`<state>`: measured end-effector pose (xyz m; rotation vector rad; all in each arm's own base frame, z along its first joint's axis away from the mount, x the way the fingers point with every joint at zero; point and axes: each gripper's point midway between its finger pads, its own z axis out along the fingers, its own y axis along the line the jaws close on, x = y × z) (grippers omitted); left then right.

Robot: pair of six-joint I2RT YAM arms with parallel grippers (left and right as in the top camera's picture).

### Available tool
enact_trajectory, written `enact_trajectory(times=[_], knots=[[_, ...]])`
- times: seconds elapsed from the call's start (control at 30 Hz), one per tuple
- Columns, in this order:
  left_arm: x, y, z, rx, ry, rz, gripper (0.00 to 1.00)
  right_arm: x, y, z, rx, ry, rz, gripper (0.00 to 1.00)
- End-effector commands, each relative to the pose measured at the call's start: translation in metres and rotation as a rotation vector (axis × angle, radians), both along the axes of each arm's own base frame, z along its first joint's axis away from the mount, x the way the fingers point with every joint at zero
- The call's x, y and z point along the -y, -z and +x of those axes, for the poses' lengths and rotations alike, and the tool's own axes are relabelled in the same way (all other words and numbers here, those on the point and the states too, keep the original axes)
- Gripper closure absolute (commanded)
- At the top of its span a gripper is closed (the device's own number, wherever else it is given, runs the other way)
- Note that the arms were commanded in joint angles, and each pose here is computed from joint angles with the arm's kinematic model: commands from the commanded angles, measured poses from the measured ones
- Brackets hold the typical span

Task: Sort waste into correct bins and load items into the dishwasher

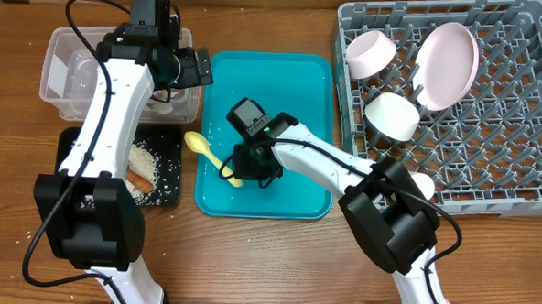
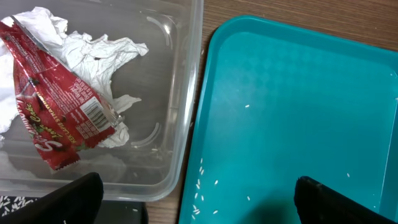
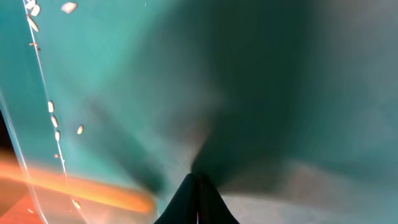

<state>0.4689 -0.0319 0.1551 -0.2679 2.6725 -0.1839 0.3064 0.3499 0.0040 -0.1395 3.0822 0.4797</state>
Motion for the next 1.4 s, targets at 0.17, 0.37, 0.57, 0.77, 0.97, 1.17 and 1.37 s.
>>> enact_trajectory(times=[0.17, 0.37, 0.57, 0.77, 0.97, 1.17, 1.37], knots=[[-0.004, -0.01, 0.006, 0.028, -0.005, 0.011, 0.0, 0.006, 0.031, -0.011, -0.07, 0.012, -0.04, 0.96], [-0.004, -0.01, 0.006, 0.028, -0.005, 0.011, 0.0, 0.009, 0.001, 0.01, 0.009, -0.041, -0.015, 0.96], [-0.004, -0.01, 0.006, 0.028, -0.005, 0.011, 0.0, -0.008, -0.062, 0.017, 0.298, -0.351, -0.005, 0.49], [-0.004, -0.01, 0.006, 0.028, -0.005, 0.011, 0.0, -0.055, -0.073, 0.013, 0.595, -0.883, 0.011, 0.34], [-0.004, -0.01, 0.006, 0.028, -0.005, 0.011, 0.0, -0.058, -0.058, 0.012, 0.62, -1.021, -0.012, 0.4], [-0.004, -0.01, 0.006, 0.028, -0.005, 0.011, 0.0, -0.064, -0.022, 0.02, 0.608, -1.027, -0.017, 0.41], [-0.003, -0.01, 0.006, 0.028, -0.005, 0.011, 0.01, -0.07, -0.005, 0.032, 0.643, -1.033, -0.016, 0.44]])
